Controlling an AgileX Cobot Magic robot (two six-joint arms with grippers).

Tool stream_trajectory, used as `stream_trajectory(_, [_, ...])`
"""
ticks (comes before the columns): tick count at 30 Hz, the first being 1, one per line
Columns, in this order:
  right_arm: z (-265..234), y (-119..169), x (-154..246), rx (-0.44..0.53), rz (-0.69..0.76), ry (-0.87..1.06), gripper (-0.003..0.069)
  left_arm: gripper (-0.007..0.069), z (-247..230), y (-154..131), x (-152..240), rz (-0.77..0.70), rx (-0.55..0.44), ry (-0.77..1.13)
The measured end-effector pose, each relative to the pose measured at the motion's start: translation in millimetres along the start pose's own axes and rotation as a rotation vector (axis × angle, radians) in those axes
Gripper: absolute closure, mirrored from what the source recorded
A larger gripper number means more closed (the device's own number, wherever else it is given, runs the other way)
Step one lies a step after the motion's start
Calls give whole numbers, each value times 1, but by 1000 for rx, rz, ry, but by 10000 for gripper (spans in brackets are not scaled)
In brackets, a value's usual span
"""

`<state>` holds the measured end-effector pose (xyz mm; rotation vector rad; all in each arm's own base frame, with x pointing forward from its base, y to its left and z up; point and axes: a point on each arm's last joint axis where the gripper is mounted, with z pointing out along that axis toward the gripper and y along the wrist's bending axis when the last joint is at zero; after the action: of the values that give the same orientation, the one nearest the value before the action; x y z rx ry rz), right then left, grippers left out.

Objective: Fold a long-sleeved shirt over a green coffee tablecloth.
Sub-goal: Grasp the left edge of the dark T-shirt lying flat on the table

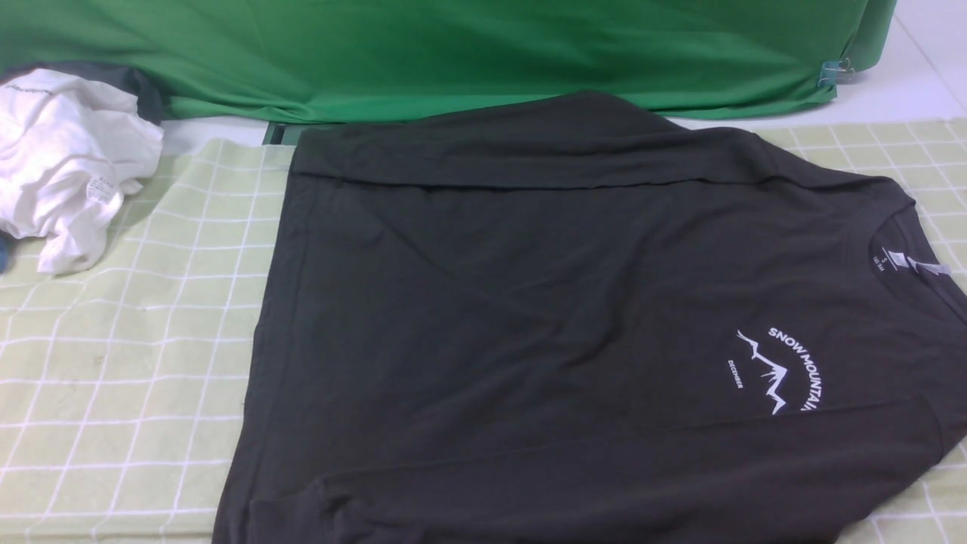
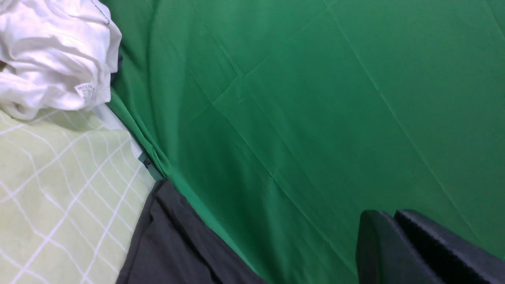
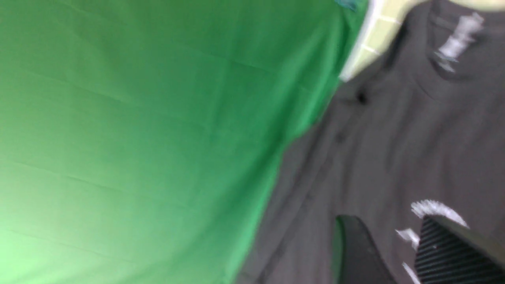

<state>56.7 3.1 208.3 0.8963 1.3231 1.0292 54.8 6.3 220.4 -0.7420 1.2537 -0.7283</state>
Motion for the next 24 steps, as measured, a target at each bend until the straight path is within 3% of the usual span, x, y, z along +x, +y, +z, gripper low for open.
stream_trajectory(5, [-4, 24, -13, -237, -68, -126, 620, 590, 4, -43, -19, 152, -10, 123])
stream_trajectory(7, [-7, 45, -18, -305, -158, -135, 652, 590, 14, -68, -32, 275, -73, 231])
stream_trajectory(9, [-8, 62, -22, -330, -215, -130, 659, 590, 20, -81, -40, 341, -103, 288])
stream_trajectory(10, [-8, 78, -26, -328, -291, -104, 662, 590, 32, -90, -44, 417, -163, 393])
stream_trajectory(14, [1, 117, -29, -221, -492, 74, 664, 590, 78, -94, -37, 571, -300, 754])
stream_trajectory(15, [7, 126, -27, -146, -582, 184, 664, 590, 92, -92, -32, 603, -310, 850])
stream_trajectory(20, [32, 145, -19, 85, -883, 572, 659, 590, 129, -54, 12, 480, -407, 1306])
stream_trajectory(24, [49, 141, -11, 202, -989, 797, 655, 589, 137, -25, 39, 415, -475, 1480])
